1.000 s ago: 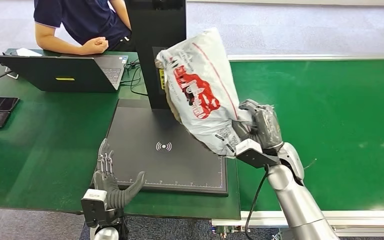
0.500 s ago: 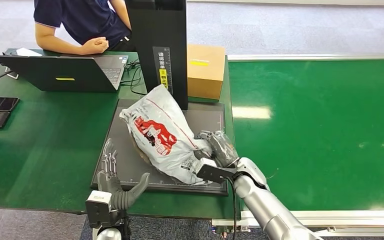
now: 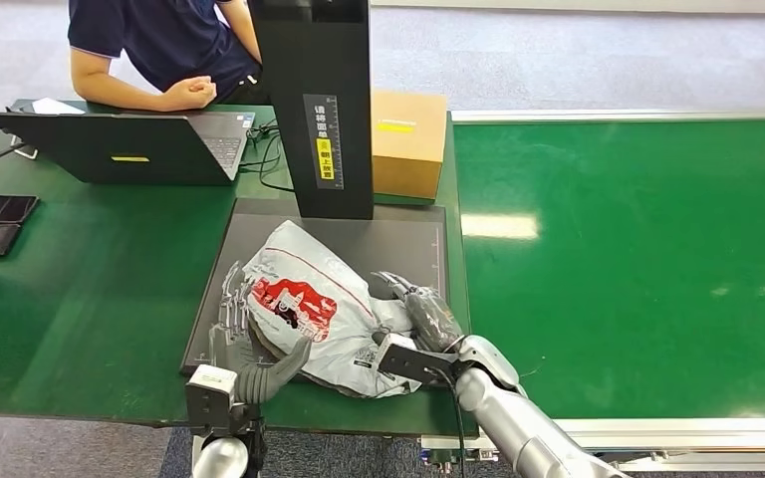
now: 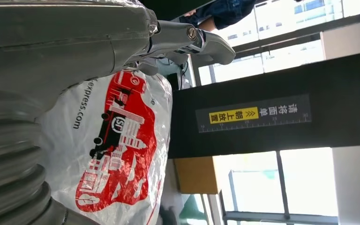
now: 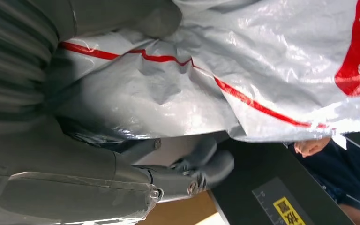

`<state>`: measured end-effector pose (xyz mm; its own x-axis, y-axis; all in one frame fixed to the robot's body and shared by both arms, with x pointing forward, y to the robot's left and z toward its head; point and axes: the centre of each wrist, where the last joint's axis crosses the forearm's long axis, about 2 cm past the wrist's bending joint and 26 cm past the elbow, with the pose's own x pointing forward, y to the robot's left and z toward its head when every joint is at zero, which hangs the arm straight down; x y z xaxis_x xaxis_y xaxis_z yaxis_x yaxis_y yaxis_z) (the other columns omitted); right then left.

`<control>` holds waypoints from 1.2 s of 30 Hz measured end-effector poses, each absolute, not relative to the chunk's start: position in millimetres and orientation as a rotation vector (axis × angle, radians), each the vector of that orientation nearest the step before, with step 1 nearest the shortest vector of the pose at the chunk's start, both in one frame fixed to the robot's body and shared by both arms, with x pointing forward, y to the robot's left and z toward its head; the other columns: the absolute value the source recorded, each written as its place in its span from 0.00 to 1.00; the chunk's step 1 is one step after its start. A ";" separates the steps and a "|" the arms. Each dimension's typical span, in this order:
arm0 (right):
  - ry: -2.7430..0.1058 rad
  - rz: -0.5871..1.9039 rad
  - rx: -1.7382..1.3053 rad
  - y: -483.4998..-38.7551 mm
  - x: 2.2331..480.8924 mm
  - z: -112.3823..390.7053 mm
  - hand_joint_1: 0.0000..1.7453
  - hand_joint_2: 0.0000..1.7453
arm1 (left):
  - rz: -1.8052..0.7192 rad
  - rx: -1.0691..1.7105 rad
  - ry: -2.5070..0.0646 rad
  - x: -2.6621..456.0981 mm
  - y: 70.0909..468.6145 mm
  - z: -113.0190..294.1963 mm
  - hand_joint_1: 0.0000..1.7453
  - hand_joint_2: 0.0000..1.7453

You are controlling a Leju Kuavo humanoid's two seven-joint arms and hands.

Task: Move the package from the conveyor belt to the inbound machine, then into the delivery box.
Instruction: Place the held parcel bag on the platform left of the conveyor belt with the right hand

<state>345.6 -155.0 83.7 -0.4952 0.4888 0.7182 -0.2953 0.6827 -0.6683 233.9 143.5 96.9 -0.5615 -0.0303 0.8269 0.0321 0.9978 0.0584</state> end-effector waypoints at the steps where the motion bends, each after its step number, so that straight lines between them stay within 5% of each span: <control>1: -1.875 0.937 -0.157 -154.2 343.5 83.8 0.00 1.00 | -0.088 0.001 -2.165 234.0 143.5 96.5 0.00 1.00; 18: -2.183 0.219 0.046 -156.6 248.8 105.4 0.00 1.00 | -0.198 0.173 -2.211 232.1 156.0 94.9 0.00 1.00; 36: -2.133 0.030 0.055 -185.2 215.0 102.1 0.00 1.00 | -0.554 0.324 -2.248 221.8 165.6 104.4 0.00 1.00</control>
<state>215.0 -185.2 102.1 -0.5331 -0.0274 0.8456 -0.0512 0.9987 0.0001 221.8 165.6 104.4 -0.6617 -0.3961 0.6366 -0.0551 0.8725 0.4855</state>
